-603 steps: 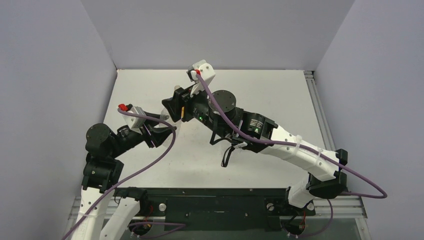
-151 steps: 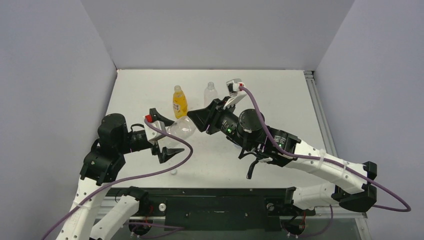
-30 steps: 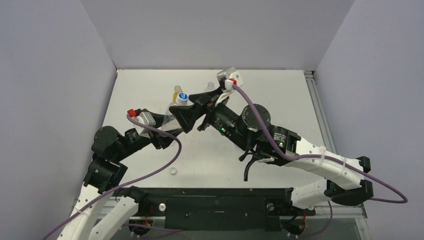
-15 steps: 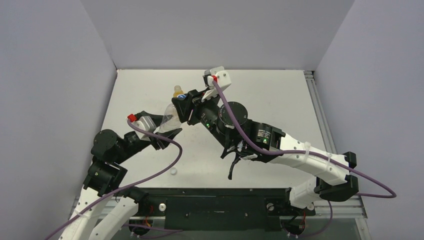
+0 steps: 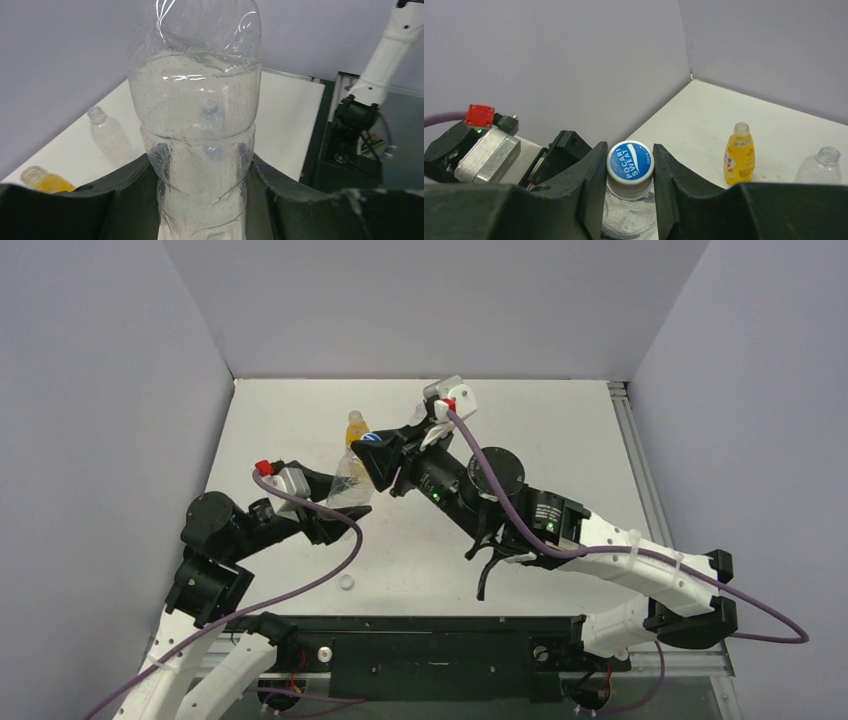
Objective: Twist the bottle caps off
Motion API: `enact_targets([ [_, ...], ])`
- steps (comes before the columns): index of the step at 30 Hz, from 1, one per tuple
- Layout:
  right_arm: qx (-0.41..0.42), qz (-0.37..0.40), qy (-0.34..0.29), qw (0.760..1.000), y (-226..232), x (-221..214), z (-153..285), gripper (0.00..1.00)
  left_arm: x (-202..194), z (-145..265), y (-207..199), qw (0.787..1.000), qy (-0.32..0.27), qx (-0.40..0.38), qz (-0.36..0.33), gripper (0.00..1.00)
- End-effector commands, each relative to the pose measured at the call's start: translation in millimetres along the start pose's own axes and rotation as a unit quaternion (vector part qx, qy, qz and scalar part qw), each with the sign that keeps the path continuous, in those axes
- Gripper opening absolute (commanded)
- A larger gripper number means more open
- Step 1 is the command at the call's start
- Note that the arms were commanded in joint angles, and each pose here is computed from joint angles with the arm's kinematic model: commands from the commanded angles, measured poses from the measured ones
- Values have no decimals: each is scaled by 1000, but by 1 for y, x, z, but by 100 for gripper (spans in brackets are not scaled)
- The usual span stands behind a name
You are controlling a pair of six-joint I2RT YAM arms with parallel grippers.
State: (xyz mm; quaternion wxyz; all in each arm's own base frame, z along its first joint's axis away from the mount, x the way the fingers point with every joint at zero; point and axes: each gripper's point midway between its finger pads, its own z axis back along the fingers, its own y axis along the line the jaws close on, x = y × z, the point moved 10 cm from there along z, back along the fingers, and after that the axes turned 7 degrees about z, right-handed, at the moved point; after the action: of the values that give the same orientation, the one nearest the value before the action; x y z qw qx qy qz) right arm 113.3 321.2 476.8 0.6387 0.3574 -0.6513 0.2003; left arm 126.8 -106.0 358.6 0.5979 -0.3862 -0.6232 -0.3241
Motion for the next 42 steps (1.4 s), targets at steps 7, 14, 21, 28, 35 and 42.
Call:
enact_targets([
  [7,216,-30,-70,973,1,20,43,0,44,3,-41,973,6,-204,103,17],
  [14,353,-43,-116,927,-12,23,66,8,54,5,-49,961,9,-247,126,16],
  [21,376,-18,-82,923,-10,25,63,29,52,4,-49,958,13,-256,128,16],
  [28,318,-18,-65,946,-16,26,53,73,42,3,-42,967,30,-232,98,15],
  [35,113,-52,-83,989,-34,34,45,82,33,1,-14,998,-22,-60,-11,17],
  [42,-54,-10,-39,998,-18,42,28,83,34,2,11,990,-72,71,-96,16],
])
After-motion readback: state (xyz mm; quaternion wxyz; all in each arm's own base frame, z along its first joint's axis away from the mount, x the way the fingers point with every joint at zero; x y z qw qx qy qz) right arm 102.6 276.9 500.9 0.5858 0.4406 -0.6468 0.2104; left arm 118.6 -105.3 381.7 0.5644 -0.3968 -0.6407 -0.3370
